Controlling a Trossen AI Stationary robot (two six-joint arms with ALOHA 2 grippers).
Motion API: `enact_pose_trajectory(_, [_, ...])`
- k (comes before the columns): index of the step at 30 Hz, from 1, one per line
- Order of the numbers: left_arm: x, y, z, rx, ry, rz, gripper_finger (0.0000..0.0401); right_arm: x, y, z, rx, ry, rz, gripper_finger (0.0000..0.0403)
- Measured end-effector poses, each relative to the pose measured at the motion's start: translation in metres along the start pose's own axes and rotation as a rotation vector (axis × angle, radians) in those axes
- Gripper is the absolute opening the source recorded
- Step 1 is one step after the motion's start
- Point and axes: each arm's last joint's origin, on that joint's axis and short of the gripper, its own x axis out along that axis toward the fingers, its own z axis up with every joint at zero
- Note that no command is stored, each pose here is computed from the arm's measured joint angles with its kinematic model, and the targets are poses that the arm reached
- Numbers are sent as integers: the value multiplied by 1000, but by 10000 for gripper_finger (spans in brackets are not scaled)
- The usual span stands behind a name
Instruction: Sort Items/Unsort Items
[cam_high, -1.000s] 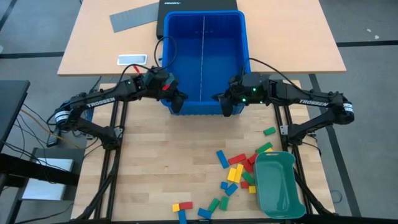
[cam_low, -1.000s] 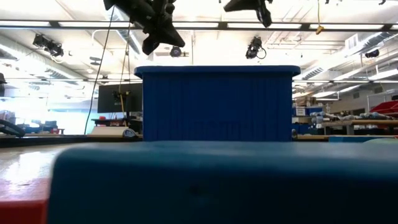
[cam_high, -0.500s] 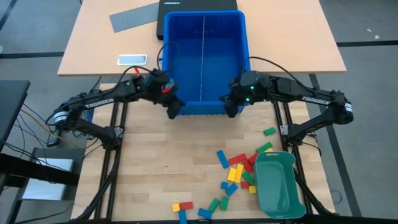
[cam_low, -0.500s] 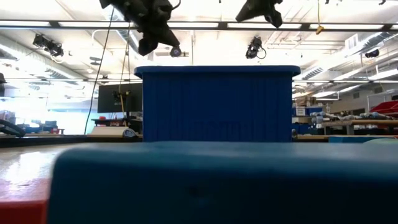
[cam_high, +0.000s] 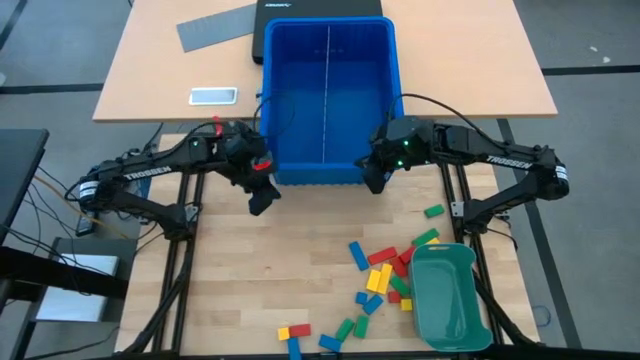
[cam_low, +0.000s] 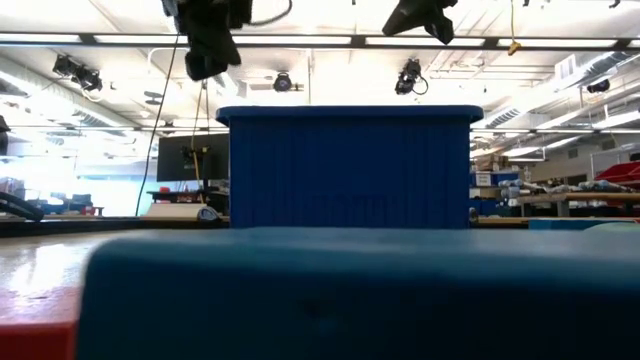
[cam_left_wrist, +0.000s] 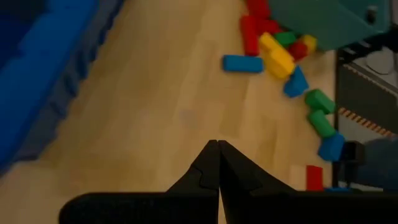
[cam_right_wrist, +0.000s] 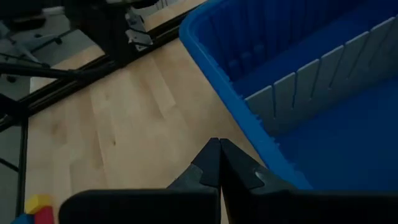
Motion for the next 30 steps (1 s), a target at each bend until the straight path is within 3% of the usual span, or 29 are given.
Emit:
enact_pose_trajectory(12, [-4,-29,-23,29,127,-3,5,0,0,1,-15,8,39,1])
enact_pose_trajectory(30, [-1,-70,-43,100,187,-86,5,-2,18,-7,-58,27,89,20])
